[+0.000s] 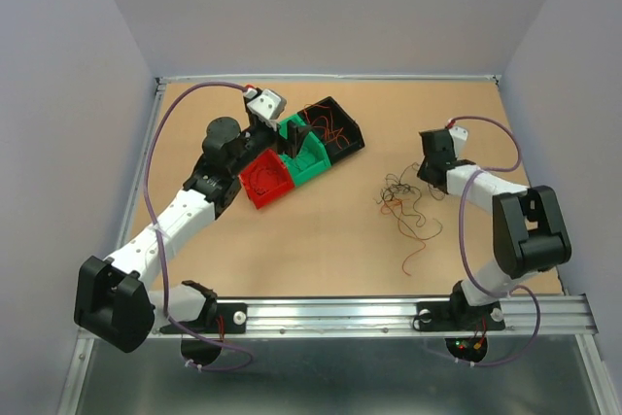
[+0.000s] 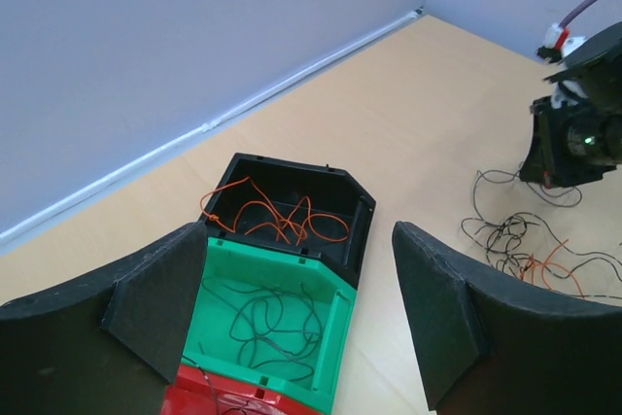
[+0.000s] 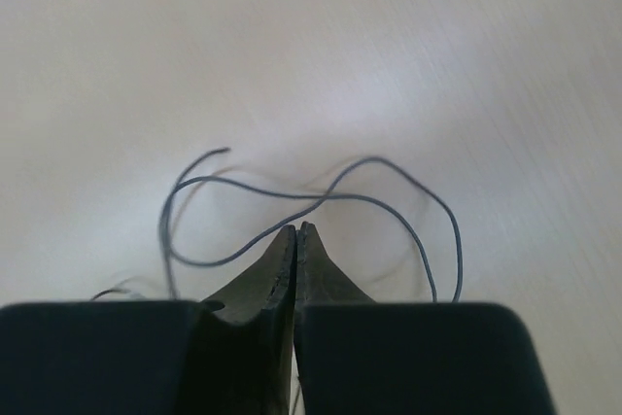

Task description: Untangle the cables

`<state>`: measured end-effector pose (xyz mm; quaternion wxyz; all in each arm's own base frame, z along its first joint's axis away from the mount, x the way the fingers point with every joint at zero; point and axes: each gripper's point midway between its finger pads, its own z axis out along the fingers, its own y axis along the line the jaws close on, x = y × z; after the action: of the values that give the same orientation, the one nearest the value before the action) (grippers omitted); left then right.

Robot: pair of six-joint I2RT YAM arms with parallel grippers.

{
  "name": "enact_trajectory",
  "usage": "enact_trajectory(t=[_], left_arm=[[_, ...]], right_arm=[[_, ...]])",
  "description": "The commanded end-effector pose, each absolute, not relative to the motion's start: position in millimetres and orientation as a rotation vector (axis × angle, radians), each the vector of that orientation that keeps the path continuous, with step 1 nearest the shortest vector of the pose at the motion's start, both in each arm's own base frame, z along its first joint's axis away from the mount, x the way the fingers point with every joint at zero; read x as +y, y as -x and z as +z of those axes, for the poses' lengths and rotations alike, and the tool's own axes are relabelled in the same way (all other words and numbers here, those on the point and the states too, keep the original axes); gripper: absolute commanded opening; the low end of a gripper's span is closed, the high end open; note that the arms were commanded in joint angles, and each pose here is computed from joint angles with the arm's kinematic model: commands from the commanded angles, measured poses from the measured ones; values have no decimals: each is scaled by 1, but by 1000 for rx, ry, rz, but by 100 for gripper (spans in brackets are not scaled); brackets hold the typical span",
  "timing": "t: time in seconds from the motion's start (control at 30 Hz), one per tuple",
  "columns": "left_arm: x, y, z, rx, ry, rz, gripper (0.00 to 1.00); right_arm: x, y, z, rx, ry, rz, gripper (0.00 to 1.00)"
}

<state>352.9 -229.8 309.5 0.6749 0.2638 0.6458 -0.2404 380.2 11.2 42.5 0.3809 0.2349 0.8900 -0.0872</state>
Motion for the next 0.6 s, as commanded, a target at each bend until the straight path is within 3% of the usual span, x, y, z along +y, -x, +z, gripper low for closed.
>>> enact_trajectory(t=[0.0, 0.57], left_arm=[[-221, -351, 335, 1357, -556, -493, 89], [-172, -343, 373, 1245, -352, -363, 90]], right_arm=[[36, -405, 136, 2058, -516, -50, 1], [154, -395, 302, 1692, -2, 577, 1]])
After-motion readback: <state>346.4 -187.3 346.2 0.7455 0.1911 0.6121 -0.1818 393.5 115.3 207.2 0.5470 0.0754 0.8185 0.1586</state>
